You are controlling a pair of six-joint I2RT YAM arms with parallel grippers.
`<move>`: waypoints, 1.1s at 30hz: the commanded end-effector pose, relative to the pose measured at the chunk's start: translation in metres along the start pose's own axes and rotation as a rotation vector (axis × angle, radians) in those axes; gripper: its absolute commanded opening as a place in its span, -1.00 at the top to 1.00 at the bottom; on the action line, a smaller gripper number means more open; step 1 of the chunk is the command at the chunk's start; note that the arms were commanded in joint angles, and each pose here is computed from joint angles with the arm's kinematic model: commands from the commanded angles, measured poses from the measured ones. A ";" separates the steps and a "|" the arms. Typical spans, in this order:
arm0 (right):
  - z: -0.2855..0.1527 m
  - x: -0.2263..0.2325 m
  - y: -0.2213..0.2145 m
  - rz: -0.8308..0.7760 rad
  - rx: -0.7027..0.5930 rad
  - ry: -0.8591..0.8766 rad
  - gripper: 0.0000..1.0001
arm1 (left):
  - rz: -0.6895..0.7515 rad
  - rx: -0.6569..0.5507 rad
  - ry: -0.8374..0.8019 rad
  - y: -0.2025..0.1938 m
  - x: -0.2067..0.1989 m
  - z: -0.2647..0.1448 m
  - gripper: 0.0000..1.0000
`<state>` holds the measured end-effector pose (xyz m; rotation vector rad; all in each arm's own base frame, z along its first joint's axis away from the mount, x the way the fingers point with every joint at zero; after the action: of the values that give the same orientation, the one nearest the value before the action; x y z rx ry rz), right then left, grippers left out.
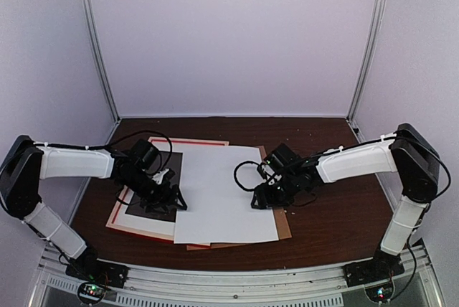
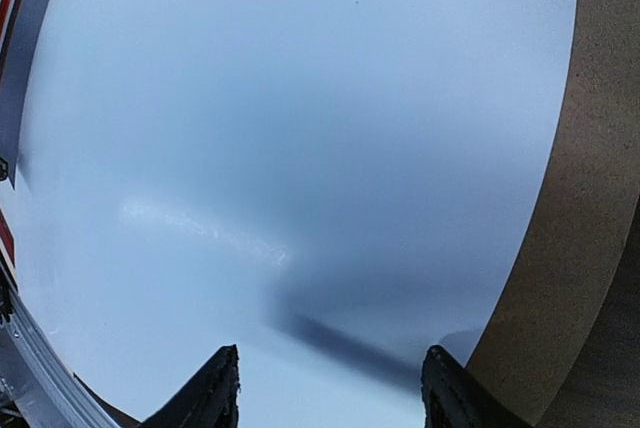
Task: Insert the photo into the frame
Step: Pick up the photo from the backboard.
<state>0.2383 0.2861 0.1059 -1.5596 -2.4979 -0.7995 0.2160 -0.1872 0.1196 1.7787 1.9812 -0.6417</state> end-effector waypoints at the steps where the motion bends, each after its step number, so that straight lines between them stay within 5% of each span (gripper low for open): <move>1: 0.008 -0.001 -0.003 -0.002 0.005 -0.052 -0.23 | -0.001 0.003 -0.037 0.001 -0.003 0.002 -0.51; 33: 0.016 -0.005 -0.017 -0.006 0.039 -0.111 -0.22 | -0.067 0.082 -0.110 0.002 0.000 0.023 -0.32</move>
<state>0.2353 0.2905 0.1033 -1.5905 -2.5492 -0.8010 0.2165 -0.1970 0.1030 1.7146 1.9904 -0.7975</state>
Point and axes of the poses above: each gripper's point midway between its finger pads, its own z axis out along the fingers, its own x axis along the line the jaws close on, y = z × x, the point moved 8 cm from there along -z, back along the fingers, and after that the axes turned 11 degrees about -z, right-handed, at the moved point
